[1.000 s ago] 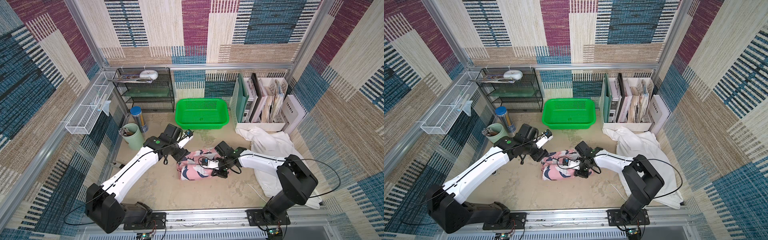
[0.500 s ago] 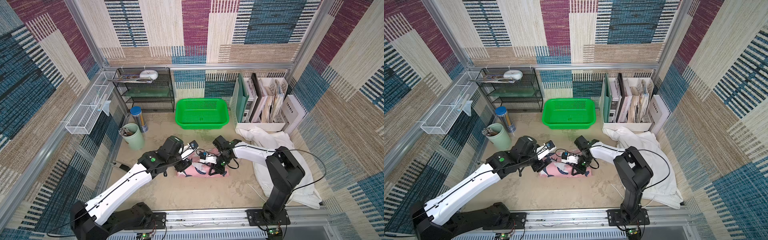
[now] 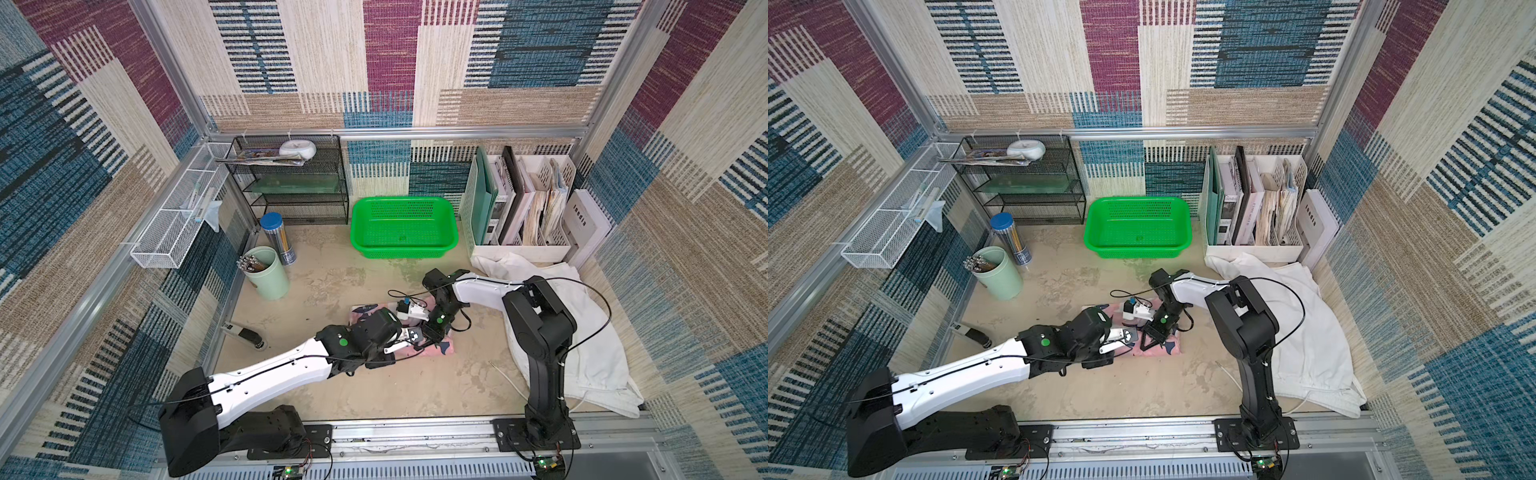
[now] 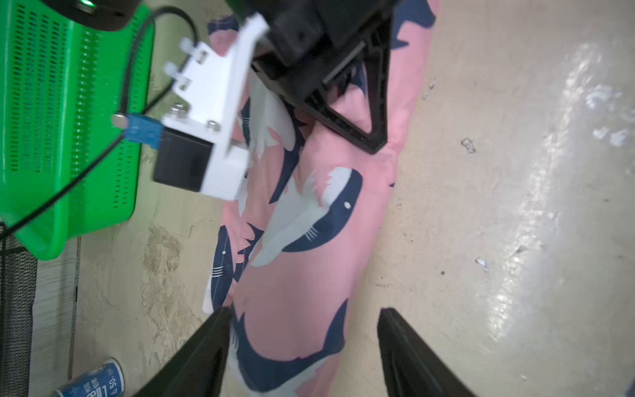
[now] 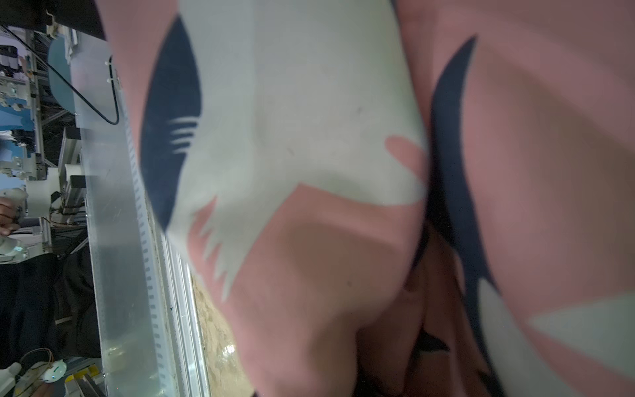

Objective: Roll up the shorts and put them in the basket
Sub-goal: Roll the shorts at the center of the board.

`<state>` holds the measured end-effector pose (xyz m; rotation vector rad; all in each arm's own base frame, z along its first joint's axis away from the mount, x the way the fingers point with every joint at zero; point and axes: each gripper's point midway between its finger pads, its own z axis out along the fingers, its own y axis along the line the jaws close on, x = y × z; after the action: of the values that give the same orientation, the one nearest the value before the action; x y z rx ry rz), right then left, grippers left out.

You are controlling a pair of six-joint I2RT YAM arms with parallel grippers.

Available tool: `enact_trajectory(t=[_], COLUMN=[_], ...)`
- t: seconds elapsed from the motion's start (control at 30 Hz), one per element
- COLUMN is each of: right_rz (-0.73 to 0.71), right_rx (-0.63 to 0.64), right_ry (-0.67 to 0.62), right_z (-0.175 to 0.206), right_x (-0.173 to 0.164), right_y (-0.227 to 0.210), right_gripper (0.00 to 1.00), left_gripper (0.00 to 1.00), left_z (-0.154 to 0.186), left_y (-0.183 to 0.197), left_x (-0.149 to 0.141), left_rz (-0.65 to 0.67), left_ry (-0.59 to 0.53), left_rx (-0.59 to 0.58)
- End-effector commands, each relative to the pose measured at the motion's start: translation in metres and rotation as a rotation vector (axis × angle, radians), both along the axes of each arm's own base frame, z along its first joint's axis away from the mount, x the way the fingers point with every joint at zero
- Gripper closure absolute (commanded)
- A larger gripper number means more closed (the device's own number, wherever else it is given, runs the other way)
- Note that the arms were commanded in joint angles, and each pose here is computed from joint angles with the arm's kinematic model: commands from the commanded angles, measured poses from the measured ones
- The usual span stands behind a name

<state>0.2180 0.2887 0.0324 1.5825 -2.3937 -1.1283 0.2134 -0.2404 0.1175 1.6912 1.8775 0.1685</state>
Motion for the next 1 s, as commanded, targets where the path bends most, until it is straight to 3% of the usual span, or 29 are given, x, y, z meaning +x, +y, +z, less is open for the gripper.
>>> enact_trajectory(t=[0.0,0.2,0.43,0.67,0.73,0.87,0.97], right_rz=[0.001,0.003,-0.004,-0.007,-0.007,-0.019,-0.04], right_rx=[0.0,0.008,0.011,0.047,0.05,0.048,0.038], right_ry=[0.008,0.013,0.01,0.004,0.002,-0.019,-0.063], right_z=[-0.001,-0.002,-0.005,-0.001,-0.002,-0.003,-0.004], right_x=[0.001,0.0,0.001,0.003,0.003,0.005,0.011], right_y=[-0.001,-0.002,-0.002,-0.001,-0.001,-0.003,-0.007], right_gripper=[1.0,1.0,1.0,1.0,1.0,1.0,1.0], left_gripper=[0.24,0.2,0.2,0.25,0.34,0.76,0.96], left_z=[0.0,-0.016,-0.05,-0.082,-0.092,-0.109,-0.116], left_y=[-0.011,-0.024,-0.029,-0.022,-0.017,-0.013,-0.011], left_x=[0.015,0.022,0.021,0.02,0.021,0.02,0.02], left_rz=[-0.014,-0.029,-0.053,-0.06,-0.051,-0.033,-0.016], left_ry=[-0.119,-0.14,-0.082,-0.041,-0.028,0.016,0.048], left_rx=[0.009,0.023,0.092,0.185,0.223,0.272,0.309])
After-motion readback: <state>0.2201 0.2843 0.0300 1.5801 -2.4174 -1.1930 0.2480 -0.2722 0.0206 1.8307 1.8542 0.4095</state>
